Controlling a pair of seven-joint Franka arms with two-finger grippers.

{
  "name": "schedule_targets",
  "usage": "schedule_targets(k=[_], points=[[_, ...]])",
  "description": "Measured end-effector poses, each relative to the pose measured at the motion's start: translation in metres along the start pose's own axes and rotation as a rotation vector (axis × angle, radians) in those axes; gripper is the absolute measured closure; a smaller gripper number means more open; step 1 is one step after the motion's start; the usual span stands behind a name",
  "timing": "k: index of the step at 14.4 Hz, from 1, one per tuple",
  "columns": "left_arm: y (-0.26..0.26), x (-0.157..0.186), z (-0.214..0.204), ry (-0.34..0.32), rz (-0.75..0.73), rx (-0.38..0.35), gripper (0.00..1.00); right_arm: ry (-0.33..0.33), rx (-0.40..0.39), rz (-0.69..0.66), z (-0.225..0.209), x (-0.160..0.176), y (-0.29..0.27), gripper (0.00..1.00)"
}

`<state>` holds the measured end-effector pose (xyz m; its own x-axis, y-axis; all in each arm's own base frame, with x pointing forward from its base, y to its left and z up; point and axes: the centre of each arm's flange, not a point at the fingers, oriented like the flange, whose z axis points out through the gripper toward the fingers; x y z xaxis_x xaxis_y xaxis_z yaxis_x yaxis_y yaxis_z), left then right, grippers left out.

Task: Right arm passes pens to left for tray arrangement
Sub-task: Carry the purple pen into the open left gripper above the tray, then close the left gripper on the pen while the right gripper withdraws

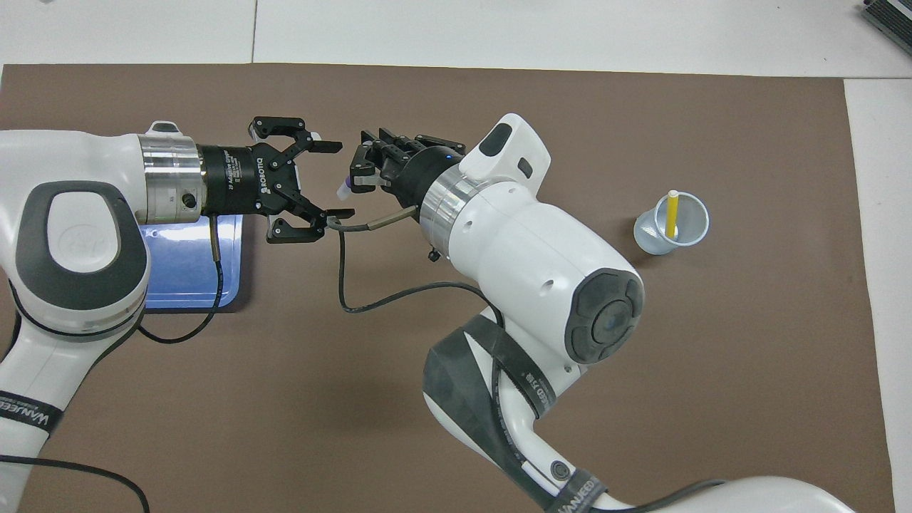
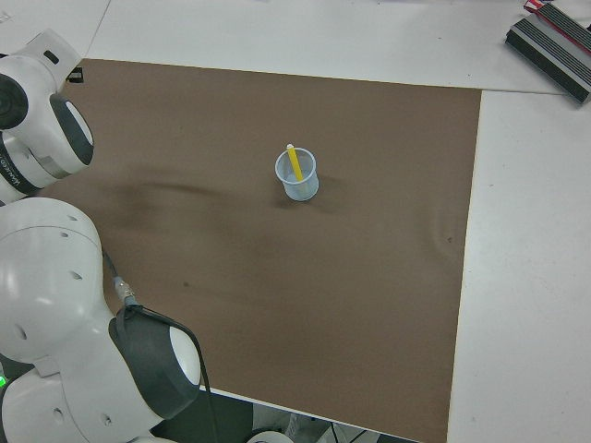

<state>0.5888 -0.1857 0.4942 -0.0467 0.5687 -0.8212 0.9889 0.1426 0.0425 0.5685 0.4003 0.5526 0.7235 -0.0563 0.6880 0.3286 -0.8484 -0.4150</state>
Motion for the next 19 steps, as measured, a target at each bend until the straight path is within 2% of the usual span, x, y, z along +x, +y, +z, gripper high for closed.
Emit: schedule_targets(k=[4, 5, 7, 15, 16, 18, 19], points=[[0.0, -0.001, 0.001, -0.01, -0.006, -0.004, 0.14, 0.019, 0.029, -0.011, -0.001, -0.004, -0.014, 0.82], [0.0, -0.001, 0.001, -0.01, -0.007, -0.004, 0.2, 0.017, 0.033, -0.014, 0.0, -0.006, -0.017, 0.82], [0.0, -0.001, 0.001, -0.01, -0.008, -0.005, 0.4, 0.014, 0.035, -0.016, 0.0, -0.008, -0.019, 0.82], [0.002, 0.006, -0.016, -0.024, -0.026, 0.02, 0.38, 0.014, 0.033, -0.015, 0.001, -0.008, -0.018, 0.82], [0.002, 0.006, -0.017, -0.024, -0.025, 0.02, 0.45, 0.014, 0.033, -0.015, 0.001, -0.008, -0.018, 0.82], [0.001, 0.004, -0.016, -0.025, -0.022, 0.023, 0.5, 0.014, 0.033, -0.015, 0.001, -0.008, -0.017, 0.82], [0.0, 0.004, -0.015, -0.026, -0.021, 0.025, 0.62, 0.014, 0.032, -0.015, 0.001, -0.008, -0.017, 0.82]])
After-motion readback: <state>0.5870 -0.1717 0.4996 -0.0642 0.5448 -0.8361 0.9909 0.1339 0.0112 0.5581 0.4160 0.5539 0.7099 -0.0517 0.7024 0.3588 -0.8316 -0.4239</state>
